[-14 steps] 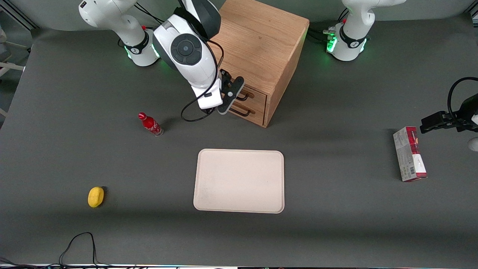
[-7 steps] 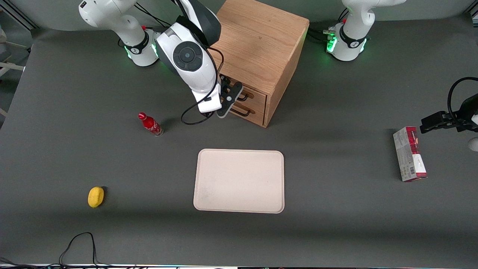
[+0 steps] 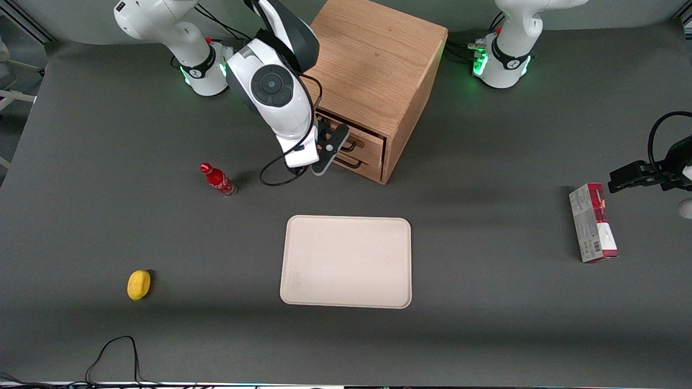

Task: Open upper drawer
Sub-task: 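Pull the handle outward from the cabinet with the right gripper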

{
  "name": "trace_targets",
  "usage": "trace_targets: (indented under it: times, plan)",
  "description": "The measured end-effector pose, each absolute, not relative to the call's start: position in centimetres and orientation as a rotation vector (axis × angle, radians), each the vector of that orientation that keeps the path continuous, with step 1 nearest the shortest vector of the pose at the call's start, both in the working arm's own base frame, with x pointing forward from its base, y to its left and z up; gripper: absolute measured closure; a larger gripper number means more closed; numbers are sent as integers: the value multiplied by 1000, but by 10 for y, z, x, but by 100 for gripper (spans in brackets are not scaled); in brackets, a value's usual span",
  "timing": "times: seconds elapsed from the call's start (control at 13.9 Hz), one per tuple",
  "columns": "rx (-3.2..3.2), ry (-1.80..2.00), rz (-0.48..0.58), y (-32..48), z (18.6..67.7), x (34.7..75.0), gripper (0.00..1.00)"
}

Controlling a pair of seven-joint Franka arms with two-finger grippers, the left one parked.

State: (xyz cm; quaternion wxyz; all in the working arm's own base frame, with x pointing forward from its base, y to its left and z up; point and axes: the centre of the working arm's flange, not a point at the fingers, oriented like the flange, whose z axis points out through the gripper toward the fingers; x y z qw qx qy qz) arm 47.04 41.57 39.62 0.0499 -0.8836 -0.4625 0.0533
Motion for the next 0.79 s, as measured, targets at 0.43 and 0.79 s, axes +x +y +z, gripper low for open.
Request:
trace_targets:
  times: [0.43, 0.79]
  plan:
    - [-2691, -1396, 106, 384, 406, 511, 0]
    - [-2697, -1388, 99, 377, 397, 536, 0]
